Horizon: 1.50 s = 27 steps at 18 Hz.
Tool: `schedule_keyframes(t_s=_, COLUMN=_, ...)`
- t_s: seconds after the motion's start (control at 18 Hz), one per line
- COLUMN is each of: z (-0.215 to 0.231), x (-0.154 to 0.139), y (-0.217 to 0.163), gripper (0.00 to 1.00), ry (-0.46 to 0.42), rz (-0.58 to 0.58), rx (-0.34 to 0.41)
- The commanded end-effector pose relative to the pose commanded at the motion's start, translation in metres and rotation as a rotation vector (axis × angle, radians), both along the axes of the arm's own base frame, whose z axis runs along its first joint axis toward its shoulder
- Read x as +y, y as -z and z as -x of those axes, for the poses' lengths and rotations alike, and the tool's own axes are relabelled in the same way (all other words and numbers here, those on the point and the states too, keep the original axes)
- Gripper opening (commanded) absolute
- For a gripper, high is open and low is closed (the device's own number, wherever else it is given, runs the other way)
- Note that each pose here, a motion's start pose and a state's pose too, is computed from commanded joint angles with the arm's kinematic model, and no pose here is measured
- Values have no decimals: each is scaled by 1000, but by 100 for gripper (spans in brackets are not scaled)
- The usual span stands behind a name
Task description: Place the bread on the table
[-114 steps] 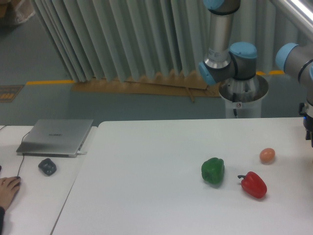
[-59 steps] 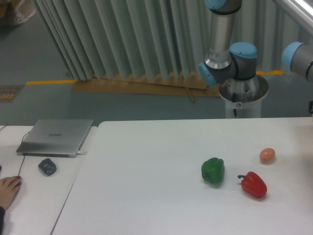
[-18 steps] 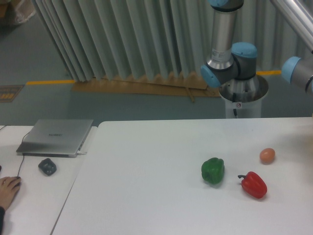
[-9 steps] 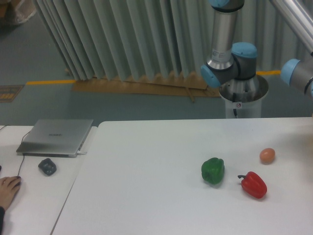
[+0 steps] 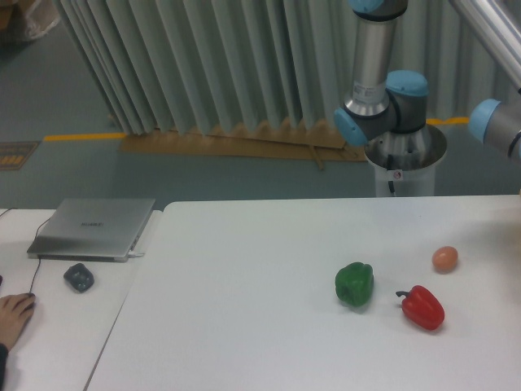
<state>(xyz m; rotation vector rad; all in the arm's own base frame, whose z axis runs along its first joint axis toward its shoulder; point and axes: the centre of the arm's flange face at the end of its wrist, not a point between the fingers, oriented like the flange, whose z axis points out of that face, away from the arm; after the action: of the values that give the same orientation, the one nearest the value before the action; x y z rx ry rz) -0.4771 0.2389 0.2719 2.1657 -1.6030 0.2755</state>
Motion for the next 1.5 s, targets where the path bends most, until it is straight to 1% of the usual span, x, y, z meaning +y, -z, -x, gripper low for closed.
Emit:
schedule_keyframes(t_s=0.06, z=4, x=-4, y=-2, gripper=23, ry=-8, rz=-23, rx=-6)
schedule_keyframes(t_s=0.17, z=14, x=-17, y=-9, gripper=23, ry=-54, rz=-139, rx=-21)
schedule_keyframes(t_s=0.22, z=19, x=-26, y=-21, gripper=23, ry=-91, rz=-215, rx=-33)
schedule_keyframes(t_s=0.28, z=24, x=-33, y=-34, gripper=23, ry=-118, rz=-262, rx=-51)
schedule_keyframes(t_s=0.33, z=26, x=-37, y=-49, gripper=23, ry=-138, rz=-286, rx=-59)
schedule_keyframes(t_s=0.39, z=29, x=-39, y=-56, gripper=23, ry=-154, rz=-303, rx=-64)
schedule_keyframes(t_s=0.5, z=33, x=-38, y=-74, gripper=23, ry=-199, rz=-390, rx=-72)
schedule_keyframes(t_s=0.67, z=33, x=-31, y=-95, gripper=23, ry=-297, rz=-495, rx=-64)
schedule_keyframes(t_s=0.78, z=25, x=-12, y=-105, gripper=23, ry=-409, rz=-618, rx=-64)
schedule_keyframes(t_s=0.83, z=17, x=3, y=-112, gripper=23, ry=-454, rz=-653, rx=-56)
schedule_keyframes(t_s=0.89, z=12, x=14, y=-113, gripper=23, ry=-481, rz=-657, rx=-54)
schedule_keyframes(t_s=0.94, z=4, x=31, y=-115, gripper=24, ry=-523, rz=-658, rx=-49)
schedule_keyframes(t_s=1.0, z=-2, x=47, y=-119, gripper=24, ry=-554, rz=-666, rx=-29)
schedule_keyframes(t_s=1.17, z=-23, x=88, y=-116, gripper=24, ry=-591, rz=-671, rx=-9)
schedule_keyframes(t_s=1.28, z=-33, x=106, y=-113, gripper=24, ry=-628, rz=-676, rx=17)
schedule_keyframes(t_s=1.39, z=-48, x=138, y=-96, gripper=26, ry=-625, rz=-614, rx=61)
schedule_keyframes(t_s=1.5, z=-56, x=163, y=-82, gripper=26, ry=-627, rz=-597, rx=111)
